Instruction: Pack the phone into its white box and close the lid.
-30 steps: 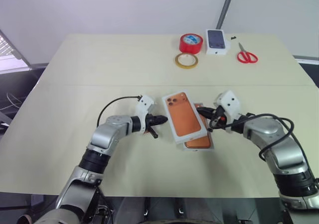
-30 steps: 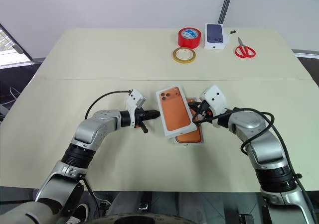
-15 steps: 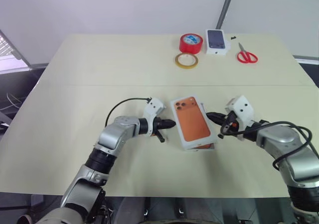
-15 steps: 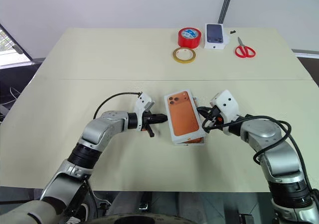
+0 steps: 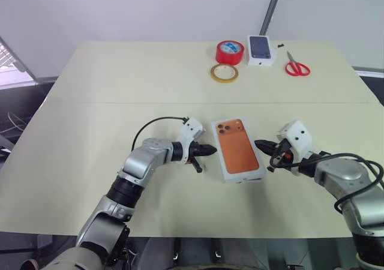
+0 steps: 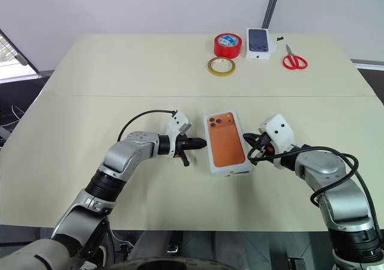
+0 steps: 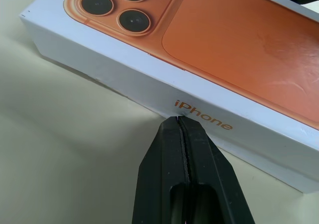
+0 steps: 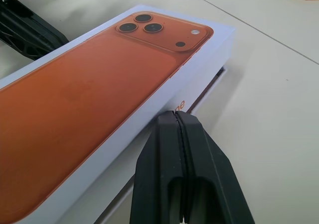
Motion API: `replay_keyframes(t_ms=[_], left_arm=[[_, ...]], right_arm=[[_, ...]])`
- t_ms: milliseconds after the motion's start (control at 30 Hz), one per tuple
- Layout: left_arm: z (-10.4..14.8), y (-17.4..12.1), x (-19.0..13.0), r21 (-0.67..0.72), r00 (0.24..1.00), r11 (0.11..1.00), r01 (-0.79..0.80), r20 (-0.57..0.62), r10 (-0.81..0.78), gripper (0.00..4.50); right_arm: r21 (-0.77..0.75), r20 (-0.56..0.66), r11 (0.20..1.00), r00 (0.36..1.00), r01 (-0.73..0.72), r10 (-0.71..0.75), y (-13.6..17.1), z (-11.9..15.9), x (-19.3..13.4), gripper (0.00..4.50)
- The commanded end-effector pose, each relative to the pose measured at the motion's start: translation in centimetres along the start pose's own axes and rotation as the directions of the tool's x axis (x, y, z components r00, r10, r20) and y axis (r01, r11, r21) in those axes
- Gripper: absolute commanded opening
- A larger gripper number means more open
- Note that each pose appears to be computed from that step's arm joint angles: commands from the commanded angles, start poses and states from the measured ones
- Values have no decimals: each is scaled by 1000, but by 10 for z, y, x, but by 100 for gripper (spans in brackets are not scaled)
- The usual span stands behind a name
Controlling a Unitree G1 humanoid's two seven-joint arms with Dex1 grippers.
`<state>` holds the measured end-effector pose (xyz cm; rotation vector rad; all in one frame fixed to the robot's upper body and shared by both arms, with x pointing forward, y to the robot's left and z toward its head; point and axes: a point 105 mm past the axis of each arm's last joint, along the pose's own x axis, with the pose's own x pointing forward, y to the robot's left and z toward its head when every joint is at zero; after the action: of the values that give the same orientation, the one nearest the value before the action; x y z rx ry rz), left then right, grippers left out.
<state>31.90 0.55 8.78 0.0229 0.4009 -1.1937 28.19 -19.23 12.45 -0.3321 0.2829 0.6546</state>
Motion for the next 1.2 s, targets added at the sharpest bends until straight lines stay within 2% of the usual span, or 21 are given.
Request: replay_keyframes(t_ms=[33,233,333,633,900,1200], left_arm=[[24,-19,7,84,994,993,87,64,-93,0],[19,-18,5,91,995,993,78,53,-83,0],[18,-17,4,66,995,995,69,61,-73,0],[28,-16,1,81,993,994,67,91,-74,0],[21,-12,-4,85,996,995,52,69,-58,0],[12,4,-17,65,999,998,-12,52,9,0]], right_arm=[[-36,19,997,997,-74,74,17,6,3,2],[-61,-28,992,994,-112,110,25,-3,3,2],[-87,-65,992,995,-86,81,18,-11,4,2],[-113,-53,993,998,33,-39,-10,-7,8,2],[-133,-76,991,996,31,-41,-12,-12,7,2],[-139,47,979,988,149,-144,-34,17,8,2]])
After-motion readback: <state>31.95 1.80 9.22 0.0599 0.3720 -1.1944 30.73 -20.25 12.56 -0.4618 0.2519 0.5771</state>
